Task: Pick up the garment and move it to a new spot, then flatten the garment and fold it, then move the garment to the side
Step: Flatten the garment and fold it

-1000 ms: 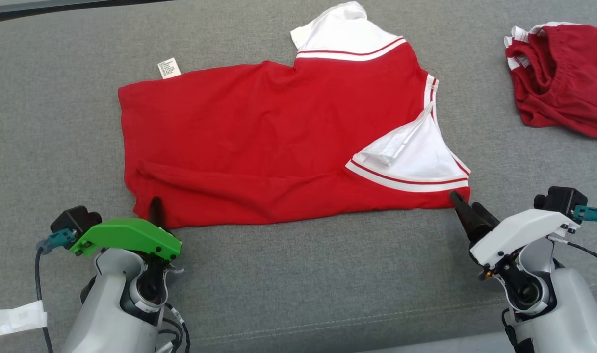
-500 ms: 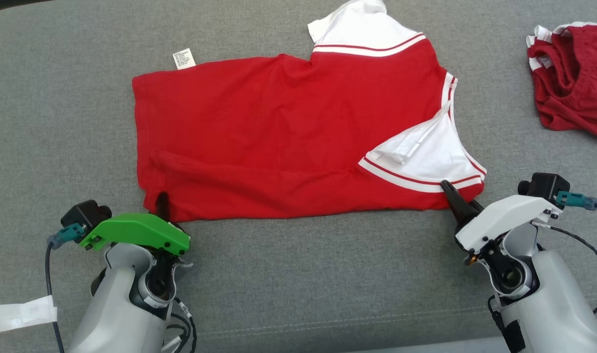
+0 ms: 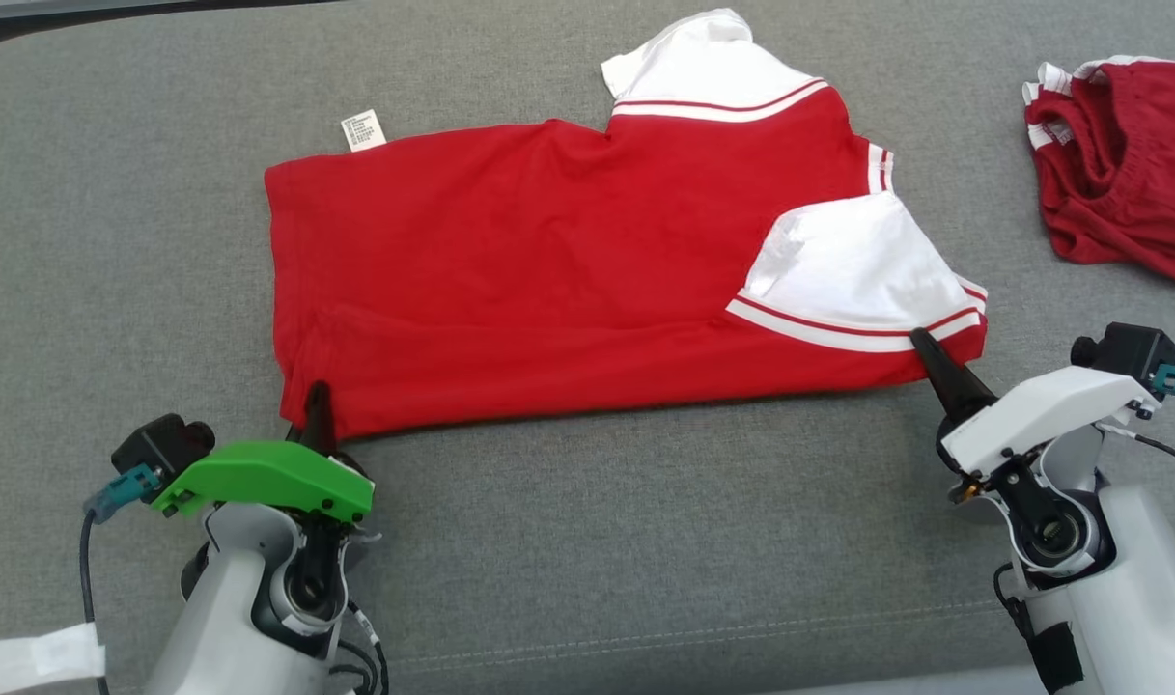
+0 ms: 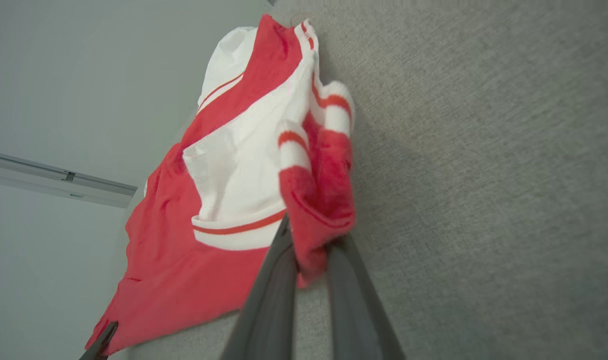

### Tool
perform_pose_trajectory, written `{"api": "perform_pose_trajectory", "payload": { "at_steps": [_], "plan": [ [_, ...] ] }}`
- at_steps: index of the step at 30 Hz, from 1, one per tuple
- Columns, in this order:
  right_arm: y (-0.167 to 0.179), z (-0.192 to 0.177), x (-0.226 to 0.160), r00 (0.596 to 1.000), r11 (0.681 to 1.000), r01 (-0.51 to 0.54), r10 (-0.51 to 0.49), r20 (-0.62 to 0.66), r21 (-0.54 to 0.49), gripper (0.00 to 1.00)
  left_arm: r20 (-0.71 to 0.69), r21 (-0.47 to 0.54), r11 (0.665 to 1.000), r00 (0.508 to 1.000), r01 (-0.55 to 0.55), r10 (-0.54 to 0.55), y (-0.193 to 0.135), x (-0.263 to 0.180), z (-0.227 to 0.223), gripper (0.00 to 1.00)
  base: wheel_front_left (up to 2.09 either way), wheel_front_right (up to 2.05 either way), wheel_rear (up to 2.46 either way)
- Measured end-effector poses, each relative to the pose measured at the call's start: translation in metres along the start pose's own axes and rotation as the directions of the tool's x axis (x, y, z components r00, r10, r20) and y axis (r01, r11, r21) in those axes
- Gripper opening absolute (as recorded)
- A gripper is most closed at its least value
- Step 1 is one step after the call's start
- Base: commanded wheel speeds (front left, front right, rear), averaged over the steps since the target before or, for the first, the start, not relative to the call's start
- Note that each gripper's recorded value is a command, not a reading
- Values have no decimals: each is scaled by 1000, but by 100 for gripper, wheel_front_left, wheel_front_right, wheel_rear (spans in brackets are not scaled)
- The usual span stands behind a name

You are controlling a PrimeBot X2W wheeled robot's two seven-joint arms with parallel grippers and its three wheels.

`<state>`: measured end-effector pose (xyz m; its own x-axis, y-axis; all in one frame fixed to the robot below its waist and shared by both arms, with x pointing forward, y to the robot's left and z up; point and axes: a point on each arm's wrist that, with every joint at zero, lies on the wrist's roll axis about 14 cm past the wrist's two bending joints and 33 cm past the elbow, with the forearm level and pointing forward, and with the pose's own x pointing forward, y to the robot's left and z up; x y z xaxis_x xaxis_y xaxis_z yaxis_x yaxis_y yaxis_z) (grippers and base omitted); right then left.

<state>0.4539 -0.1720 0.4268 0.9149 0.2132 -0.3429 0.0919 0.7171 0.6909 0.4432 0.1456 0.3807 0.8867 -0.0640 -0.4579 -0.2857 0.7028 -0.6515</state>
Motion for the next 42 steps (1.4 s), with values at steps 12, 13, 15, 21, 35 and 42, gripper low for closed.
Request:
{"api": "perform_pose_trajectory", "payload": {
  "at_steps": [12,13,15,21,35,42],
  "plan": [
    [-16,-11,-33,999,1000,30,-30,-33,-3,0,1,-53,999,1000,-3,3,6,-47,-17,0,0,0,0],
    [-18,-14,-36,999,999,38,-38,-38,1,0,-8,-56,998,1000,-8,8,8,-52,-21,0,0,0,0],
    [-24,-20,-42,997,998,56,-55,-50,9,0,-27,-61,998,999,-23,21,11,-59,-28,0,0,0,0],
    [-32,-33,-54,993,996,88,-86,-82,23,0,-42,-47,998,998,-51,49,18,-68,-34,0,0,0,0],
    [-51,-33,-59,984,988,151,-153,-89,-30,100,-90,109,990,991,-86,96,38,-67,-34,100,0,0,0],
    [-55,5,-73,984,971,158,-170,-48,-181,100,-84,327,945,996,-11,40,29,-66,-3,100,0,0,0]
  ]
}}
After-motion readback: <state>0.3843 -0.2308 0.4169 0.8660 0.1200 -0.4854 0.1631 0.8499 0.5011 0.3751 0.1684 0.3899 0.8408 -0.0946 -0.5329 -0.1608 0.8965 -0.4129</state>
